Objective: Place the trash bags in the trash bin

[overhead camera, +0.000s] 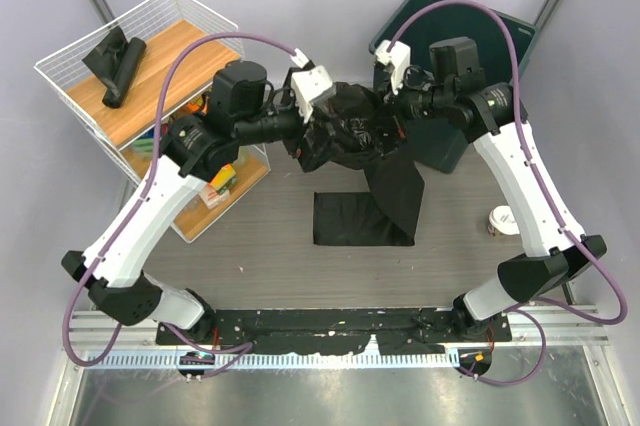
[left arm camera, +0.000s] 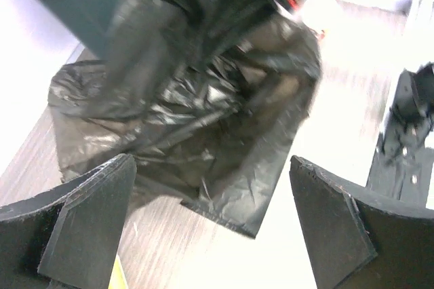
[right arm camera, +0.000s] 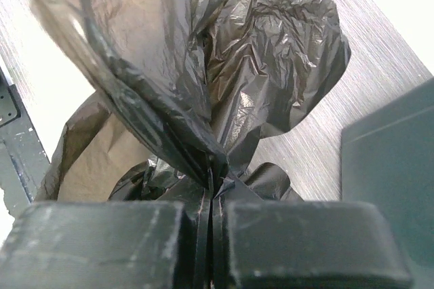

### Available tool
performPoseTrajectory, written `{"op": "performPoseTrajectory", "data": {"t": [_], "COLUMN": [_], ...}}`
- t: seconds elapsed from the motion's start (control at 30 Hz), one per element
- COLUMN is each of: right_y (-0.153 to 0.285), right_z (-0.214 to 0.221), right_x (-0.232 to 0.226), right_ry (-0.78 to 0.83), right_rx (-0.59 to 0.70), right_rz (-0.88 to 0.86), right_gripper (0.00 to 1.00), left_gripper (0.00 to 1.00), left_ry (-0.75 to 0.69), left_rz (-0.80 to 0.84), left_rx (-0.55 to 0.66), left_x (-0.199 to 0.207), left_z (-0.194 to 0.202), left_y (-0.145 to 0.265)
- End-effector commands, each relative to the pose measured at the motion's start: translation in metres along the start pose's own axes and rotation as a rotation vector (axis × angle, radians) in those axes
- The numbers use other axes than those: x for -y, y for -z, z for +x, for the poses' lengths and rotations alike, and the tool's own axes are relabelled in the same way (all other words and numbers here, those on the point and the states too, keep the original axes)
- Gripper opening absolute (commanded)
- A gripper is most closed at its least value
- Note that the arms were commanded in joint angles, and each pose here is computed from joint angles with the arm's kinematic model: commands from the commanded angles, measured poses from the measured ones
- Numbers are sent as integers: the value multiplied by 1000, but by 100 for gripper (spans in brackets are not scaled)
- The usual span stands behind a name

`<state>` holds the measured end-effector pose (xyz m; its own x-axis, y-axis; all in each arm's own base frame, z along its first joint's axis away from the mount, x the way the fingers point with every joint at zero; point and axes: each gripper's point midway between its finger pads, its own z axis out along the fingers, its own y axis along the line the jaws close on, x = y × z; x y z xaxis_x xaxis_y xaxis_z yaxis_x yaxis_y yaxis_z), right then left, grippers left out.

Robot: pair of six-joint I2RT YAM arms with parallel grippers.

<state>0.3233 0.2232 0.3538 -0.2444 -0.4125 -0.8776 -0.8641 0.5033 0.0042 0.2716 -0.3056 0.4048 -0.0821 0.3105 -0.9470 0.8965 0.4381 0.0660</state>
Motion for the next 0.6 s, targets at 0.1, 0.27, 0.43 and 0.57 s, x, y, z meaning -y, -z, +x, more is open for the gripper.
{"op": "performPoseTrajectory", "data": {"t": [0.1,0.27,0.43,0.57], "right_y": [23,25,28,30], "right_z": [-15,-14,-14,-15], "right_x": [-10,-16,-19,-18], "right_ry": [25,15,8,-3], "right_rx": [18,10,9,11], "right_rz": [-31,-63,-75,-74], "right_gripper": [1,1,2,1], "left_gripper": [100,100,100,100], "left_ry": [-281,-349,-401,-408], "left_rz": [287,341,336,354], "left_rx": [-68,-87,-117,-128], "left_x": [49,51,45,48], "left_z": [29,47,64,77], "left_y": [36,21,-3,-20]}}
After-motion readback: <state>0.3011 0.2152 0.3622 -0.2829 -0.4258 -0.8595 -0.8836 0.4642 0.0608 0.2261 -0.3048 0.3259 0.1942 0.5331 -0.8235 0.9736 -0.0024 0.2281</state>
